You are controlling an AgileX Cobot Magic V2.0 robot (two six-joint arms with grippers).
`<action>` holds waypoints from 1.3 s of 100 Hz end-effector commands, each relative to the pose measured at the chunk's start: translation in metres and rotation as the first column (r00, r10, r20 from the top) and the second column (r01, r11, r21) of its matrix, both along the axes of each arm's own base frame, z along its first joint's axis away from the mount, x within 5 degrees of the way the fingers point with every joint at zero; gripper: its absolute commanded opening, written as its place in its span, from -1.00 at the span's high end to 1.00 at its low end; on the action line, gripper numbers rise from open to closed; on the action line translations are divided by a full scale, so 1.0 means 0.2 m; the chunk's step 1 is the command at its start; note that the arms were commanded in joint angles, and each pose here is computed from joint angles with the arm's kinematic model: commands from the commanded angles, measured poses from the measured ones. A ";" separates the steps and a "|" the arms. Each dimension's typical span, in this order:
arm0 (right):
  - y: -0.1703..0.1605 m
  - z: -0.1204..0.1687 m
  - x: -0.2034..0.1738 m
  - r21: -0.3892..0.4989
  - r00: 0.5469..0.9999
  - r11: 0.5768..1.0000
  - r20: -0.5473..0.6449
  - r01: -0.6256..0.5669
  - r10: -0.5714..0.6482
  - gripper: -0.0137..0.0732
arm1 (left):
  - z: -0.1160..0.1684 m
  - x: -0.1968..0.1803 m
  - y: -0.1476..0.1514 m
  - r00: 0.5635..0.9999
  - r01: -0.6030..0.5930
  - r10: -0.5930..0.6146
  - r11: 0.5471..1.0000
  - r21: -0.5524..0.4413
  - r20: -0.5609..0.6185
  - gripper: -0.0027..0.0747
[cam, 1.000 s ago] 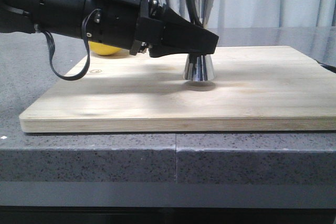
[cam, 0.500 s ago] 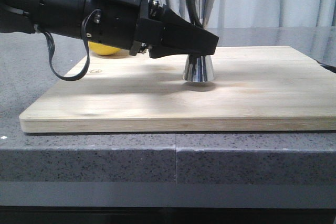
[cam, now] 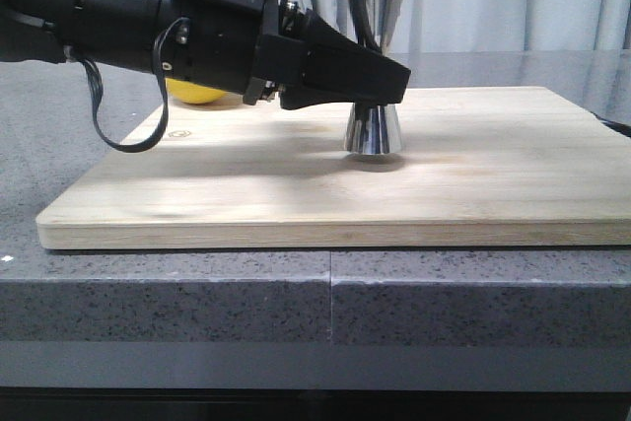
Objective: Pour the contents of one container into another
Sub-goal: 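Pour the clear liquid from the beaker into the jigger cup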
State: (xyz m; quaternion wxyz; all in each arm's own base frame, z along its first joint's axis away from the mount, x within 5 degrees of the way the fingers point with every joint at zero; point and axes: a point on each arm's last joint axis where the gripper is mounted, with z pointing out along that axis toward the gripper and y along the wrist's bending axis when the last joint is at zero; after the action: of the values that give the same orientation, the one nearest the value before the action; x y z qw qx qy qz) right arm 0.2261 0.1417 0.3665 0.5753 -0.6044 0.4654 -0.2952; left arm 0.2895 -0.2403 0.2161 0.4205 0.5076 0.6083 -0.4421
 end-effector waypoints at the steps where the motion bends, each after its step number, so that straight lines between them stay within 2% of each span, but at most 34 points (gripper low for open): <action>1: -0.01 0.11 -0.03 0.016 0.997 1.000 0.076 -0.015 0.013 0.01 | 0.17 -0.02 0.00 0.998 0.022 -0.017 0.996 -0.091 0.054 0.99; 130: -0.02 0.12 -0.03 -0.094 0.988 0.995 0.151 -0.017 0.031 0.01 | 0.17 -0.02 0.00 0.998 0.022 -0.017 0.996 -0.091 0.054 0.99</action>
State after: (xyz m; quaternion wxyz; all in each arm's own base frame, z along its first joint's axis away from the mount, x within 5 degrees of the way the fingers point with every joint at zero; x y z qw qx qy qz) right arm 0.2260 0.1427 0.3686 0.5642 -0.6294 0.4175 -0.3336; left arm 0.2893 -0.2403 0.2159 0.4200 0.5086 0.6081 -0.4417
